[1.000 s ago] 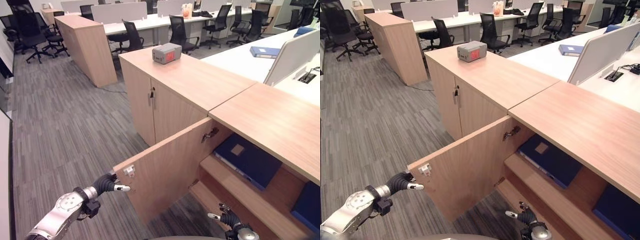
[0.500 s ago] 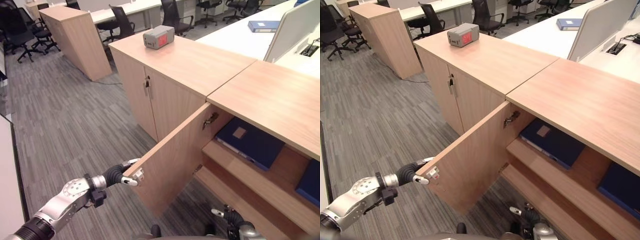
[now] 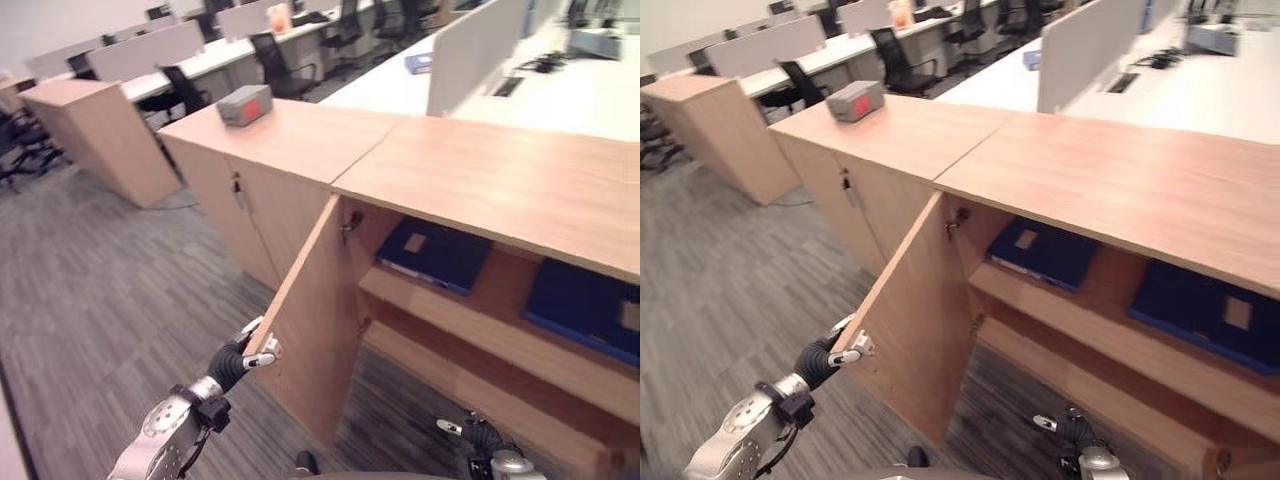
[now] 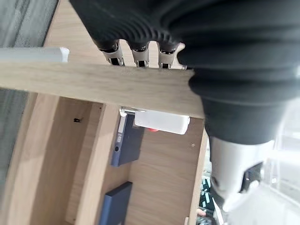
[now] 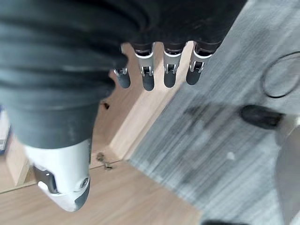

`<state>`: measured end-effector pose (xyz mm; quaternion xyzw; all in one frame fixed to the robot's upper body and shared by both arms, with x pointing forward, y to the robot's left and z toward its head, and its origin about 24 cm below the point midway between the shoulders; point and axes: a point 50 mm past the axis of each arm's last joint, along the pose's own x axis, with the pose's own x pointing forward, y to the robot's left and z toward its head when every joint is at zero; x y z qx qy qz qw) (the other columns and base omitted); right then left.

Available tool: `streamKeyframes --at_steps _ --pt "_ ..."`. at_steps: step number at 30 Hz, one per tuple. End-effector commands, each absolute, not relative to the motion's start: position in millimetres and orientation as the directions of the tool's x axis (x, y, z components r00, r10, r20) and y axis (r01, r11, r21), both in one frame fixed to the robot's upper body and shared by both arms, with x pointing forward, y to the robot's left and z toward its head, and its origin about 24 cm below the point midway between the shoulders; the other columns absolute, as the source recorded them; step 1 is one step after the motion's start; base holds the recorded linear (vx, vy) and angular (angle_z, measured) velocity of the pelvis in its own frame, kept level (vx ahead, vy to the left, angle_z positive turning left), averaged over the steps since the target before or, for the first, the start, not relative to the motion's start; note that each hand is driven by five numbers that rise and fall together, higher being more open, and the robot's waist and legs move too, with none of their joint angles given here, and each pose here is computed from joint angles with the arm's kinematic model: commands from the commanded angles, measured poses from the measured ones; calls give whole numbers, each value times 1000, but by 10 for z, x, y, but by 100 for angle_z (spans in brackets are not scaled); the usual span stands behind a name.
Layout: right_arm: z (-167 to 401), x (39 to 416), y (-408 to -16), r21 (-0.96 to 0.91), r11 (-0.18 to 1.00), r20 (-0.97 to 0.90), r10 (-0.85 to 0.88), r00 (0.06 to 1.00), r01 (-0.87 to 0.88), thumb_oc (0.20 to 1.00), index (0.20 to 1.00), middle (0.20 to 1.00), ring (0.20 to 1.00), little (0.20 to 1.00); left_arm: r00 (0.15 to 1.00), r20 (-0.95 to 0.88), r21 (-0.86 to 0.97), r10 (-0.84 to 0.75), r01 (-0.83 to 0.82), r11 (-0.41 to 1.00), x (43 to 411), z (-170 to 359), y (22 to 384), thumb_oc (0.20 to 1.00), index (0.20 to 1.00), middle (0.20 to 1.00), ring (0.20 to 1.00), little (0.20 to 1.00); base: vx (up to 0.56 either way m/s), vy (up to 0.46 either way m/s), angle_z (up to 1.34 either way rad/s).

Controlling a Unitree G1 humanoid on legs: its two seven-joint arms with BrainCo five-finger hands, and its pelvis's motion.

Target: Put the empty folder in the office cabinet

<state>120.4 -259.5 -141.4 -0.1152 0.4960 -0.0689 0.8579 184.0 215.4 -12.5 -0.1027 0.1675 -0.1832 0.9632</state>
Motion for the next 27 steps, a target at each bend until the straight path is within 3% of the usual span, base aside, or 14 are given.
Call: streamKeyframes --at_steps 1,8,14,22,27 --pt "-1236 1740 -2480 -268 963 -755 -198 626 -18 1000 1000 1000 1000 1000 773 -67 -292 -631 590 753 2166 151 1412 1000 1000 1000 1000 1000 -119 -105 -41" --pt "-1236 1814 -2473 -296 954 -764 -206 611 -48 1000 1000 1000 1000 1000 797 -29 -300 -603 568 766 2187 173 1303 1000 1000 1000 1000 1000 -11 -121 -62" --pt "-1345 1610 -2432 -276 958 -808 -191 558 -73 1000 1000 1000 1000 1000 819 -15 -297 -573 544 785 2210 194 1321 1000 1000 1000 1000 1000 88 -15 -114" --pt "-1517 1168 -2411 -261 962 -874 -203 441 -74 1000 1000 1000 1000 1000 883 60 -224 -465 466 856 2594 374 1296 1000 1000 1000 1000 1000 44 3 -23" --pt "-1544 1071 -2414 -250 967 -884 -211 417 -40 1000 1000 1000 1000 1000 920 43 -176 -389 390 904 2818 381 1351 1000 1000 1000 1000 1000 56 21 -6"
